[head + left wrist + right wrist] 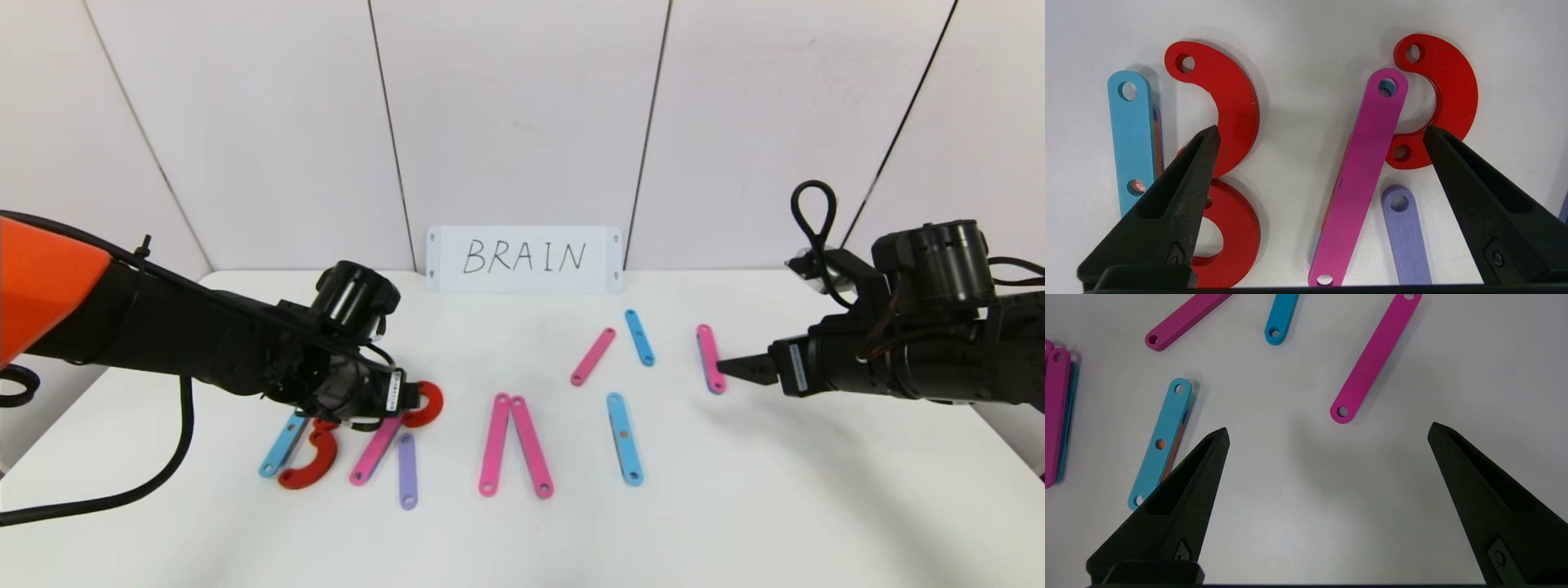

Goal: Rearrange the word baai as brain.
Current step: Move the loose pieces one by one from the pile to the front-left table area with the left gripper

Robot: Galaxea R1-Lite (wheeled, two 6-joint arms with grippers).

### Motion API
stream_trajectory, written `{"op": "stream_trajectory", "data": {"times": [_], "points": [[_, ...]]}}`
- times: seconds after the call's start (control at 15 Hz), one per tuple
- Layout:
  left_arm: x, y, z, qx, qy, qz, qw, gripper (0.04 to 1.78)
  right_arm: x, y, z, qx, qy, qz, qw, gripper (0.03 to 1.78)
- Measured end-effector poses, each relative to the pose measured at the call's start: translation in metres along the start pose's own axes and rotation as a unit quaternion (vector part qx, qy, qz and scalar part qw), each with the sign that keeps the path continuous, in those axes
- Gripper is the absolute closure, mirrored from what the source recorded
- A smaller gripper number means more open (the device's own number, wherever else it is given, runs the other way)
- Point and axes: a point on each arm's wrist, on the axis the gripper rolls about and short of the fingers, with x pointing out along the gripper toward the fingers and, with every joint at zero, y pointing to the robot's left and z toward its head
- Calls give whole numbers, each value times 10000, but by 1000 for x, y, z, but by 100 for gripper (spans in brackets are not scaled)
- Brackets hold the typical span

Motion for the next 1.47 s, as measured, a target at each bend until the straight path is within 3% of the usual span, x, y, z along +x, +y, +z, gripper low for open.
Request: {"op": "stream_trajectory", "data": {"times": [0.33,1.47], "points": [[4,2,1,65,-39,247,9997,8,-1,0,0,0,-10,-2,10000,11],[10,15,7,-7,-47,400,9992,8,0,0,0,-3,1,2,10000,11]]}}
